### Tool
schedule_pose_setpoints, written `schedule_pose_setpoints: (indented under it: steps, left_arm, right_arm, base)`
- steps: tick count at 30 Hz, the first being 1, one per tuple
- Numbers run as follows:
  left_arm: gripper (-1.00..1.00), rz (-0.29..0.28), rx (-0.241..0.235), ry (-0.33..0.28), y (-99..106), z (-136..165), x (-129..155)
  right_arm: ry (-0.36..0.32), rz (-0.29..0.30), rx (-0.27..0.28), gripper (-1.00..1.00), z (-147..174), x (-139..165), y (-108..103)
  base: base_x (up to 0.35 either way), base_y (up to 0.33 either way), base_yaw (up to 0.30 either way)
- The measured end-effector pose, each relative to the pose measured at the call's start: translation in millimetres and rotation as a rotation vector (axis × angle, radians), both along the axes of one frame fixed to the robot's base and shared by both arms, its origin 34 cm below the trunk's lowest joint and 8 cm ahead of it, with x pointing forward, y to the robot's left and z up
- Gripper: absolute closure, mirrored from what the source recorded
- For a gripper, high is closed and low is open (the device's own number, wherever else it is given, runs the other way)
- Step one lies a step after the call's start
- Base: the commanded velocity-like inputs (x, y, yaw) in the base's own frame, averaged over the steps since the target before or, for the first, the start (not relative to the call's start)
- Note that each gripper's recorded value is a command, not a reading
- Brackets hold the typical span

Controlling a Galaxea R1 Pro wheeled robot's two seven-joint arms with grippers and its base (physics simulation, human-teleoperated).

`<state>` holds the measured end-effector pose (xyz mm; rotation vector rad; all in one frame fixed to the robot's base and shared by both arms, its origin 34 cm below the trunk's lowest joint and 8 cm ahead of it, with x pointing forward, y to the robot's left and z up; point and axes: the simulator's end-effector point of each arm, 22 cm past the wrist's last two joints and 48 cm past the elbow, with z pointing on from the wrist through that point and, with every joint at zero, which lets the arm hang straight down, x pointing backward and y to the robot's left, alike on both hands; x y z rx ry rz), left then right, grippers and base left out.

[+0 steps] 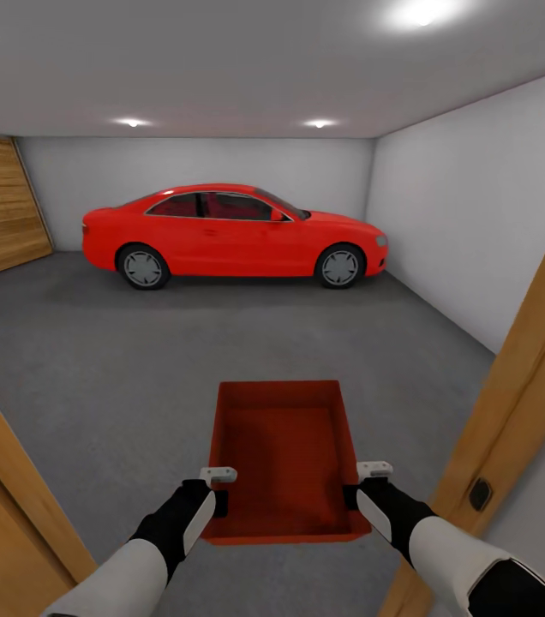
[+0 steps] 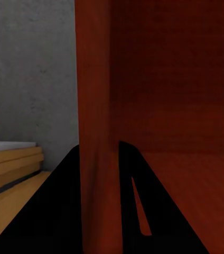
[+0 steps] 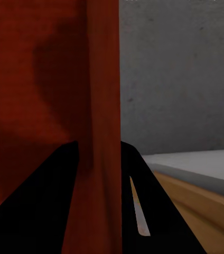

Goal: Move the two storage containers from the living room to the garage. In the garage, place one container on the floor and stack the other container on top of it (either order is fine).

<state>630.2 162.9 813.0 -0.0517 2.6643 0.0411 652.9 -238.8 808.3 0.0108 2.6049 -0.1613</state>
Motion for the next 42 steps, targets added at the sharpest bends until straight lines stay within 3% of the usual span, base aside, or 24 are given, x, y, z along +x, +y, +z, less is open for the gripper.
schedule_pose_setpoints:
  steps: [17, 42]
  left_arm:
    - [1.00, 0.000, 0.000, -0.001, 0.0, 0.4, 0.2]
    - [1.00, 0.001, -0.003, -0.007, 0.5, 1.6, 1.5]
  right_arm:
    - [-0.001, 0.001, -0.001, 1.00, 0.6, 0.3, 0.0]
    - [-0.007, 0.001, -0.002, 1.00, 2.7, 2.1, 0.5]
  base:
    - [0.043, 0.028, 0.000]
    - [0.314, 0.000, 0.000]
